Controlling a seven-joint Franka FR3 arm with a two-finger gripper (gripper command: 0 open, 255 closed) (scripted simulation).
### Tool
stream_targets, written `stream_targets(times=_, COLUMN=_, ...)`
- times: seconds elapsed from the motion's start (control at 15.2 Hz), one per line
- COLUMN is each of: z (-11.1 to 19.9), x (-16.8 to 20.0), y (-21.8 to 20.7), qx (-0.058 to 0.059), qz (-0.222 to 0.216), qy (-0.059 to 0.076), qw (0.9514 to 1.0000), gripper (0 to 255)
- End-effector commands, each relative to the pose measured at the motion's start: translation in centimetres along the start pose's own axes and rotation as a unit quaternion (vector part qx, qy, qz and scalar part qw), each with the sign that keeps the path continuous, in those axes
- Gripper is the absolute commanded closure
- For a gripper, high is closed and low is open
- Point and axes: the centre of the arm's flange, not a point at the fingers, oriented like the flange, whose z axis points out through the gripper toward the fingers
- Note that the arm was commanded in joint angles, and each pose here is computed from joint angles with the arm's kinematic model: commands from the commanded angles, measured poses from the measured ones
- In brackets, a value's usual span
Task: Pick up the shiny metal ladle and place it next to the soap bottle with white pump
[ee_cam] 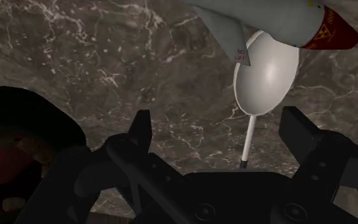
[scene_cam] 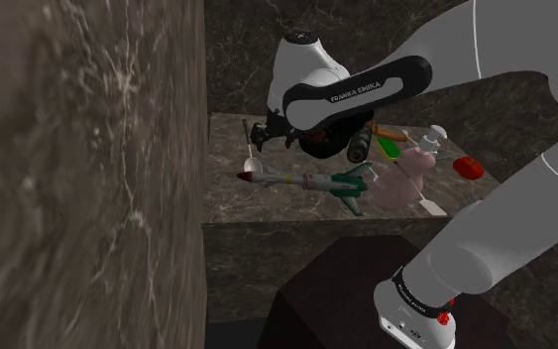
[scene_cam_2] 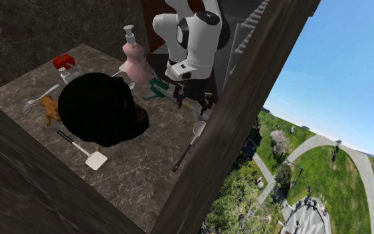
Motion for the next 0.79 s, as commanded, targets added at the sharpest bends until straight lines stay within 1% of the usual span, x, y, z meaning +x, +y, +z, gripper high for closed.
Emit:
stream_targets(times=0.0, z=1.4, x=2.1, y=-1.3, qx=0.003, qz=0.017, qy=0.013, qw=0.9998, gripper=0)
stream_targets(times=0.33, z=4.3, x=6.2, y=-4.2, qx=0.008, qz=0.056, qy=0.044, qw=0.9974, gripper=0)
stream_targets(times=0.4, z=4.5, x=6.6, y=-4.5, qx=0.008, qz=0.059, qy=0.046, qw=0.9971, gripper=0)
stream_targets(times=0.73, z=7.1, x=6.8, y=-4.5, qx=0.008, qz=0.059, qy=0.046, qw=0.9971, gripper=0)
